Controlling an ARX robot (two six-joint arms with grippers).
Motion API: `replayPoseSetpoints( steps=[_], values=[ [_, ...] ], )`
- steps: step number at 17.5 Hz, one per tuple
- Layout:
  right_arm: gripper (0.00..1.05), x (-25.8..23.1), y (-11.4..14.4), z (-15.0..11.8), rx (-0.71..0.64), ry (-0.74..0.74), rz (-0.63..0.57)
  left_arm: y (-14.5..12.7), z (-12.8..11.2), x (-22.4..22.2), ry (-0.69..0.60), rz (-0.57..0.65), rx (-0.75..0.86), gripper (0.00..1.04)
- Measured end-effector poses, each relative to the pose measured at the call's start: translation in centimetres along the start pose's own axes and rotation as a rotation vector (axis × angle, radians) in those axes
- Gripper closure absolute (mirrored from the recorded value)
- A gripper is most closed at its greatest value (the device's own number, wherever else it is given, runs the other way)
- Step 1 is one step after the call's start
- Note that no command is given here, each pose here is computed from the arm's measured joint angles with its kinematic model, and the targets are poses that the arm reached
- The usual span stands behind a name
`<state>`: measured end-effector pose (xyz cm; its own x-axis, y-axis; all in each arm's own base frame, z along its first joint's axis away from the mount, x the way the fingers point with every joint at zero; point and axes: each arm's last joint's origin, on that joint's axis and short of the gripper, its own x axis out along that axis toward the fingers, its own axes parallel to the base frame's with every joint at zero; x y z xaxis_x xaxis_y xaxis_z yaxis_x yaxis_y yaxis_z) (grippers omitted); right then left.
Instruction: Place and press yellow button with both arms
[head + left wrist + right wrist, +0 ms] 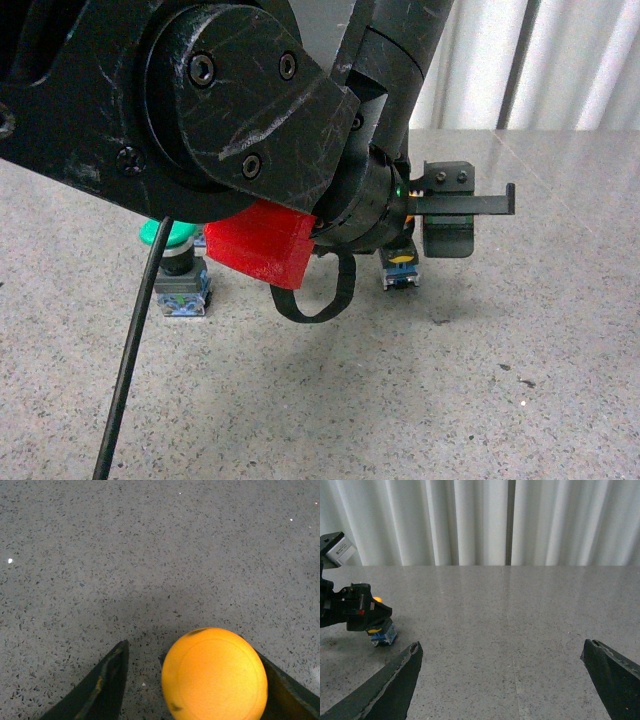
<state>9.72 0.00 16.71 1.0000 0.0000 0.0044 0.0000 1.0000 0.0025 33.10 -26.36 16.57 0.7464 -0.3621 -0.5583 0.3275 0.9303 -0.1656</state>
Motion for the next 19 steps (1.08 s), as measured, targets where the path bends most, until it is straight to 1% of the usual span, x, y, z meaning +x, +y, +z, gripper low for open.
replayPoseSetpoints(
  steps=[2,3,4,5,7,10,11,12,13,14,16,17,18,19],
  values=[
    [0.07,0.0,0.0,0.0,0.0,0.0,0.0,-0.1,0.2,0.0,-0.009,-0.004,-0.001,0.23],
    [0.07,0.0,0.0,0.0,0.0,0.0,0.0,-0.1,0.3,0.0,-0.012,-0.005,-0.002,0.18],
    [0.07,0.0,0.0,0.0,0.0,0.0,0.0,-0.2,0.4,0.0,-0.015,-0.006,-0.002,0.09],
    [0.07,0.0,0.0,0.0,0.0,0.0,0.0,-0.2,1.2,-0.6,-0.046,-0.011,0.016,0.07],
    [0.07,0.0,0.0,0.0,0.0,0.0,0.0,0.0,2.5,-2.0,-0.117,-0.003,0.031,0.07],
    [0.07,0.0,0.0,0.0,0.0,0.0,0.0,1.3,6.1,-6.9,-0.3,0.018,0.086,0.07],
    [0.07,0.0,0.0,0.0,0.0,0.0,0.0,2.4,7.5,-9.0,-0.362,0.044,0.111,0.07],
    [0.07,0.0,0.0,0.0,0.0,0.0,0.0,4.1,8.6,-11.4,-0.439,0.104,0.136,0.07],
    [0.07,0.0,0.0,0.0,0.0,0.0,0.0,5.3,8.9,-13.0,-0.469,0.147,0.171,0.07],
    [0.07,0.0,0.0,0.0,0.0,0.0,0.0,6.7,8.7,-14.9,-0.489,0.183,0.192,0.07],
    [0.07,0.0,0.0,0.0,0.0,0.0,0.0,8.6,7.8,-18.5,-0.508,0.157,0.211,0.07],
    [0.07,0.0,0.0,0.0,0.0,0.0,0.0,9.7,6.9,-21.3,-0.556,0.172,0.217,0.08],
    [0.07,0.0,0.0,0.0,0.0,0.0,0.0,11.4,4.6,-24.3,-0.616,0.319,0.126,0.23],
    [0.07,0.0,0.0,0.0,0.0,0.0,0.0,13.4,1.1,-26.0,-0.63,0.388,0.08,0.37]
  ],
)
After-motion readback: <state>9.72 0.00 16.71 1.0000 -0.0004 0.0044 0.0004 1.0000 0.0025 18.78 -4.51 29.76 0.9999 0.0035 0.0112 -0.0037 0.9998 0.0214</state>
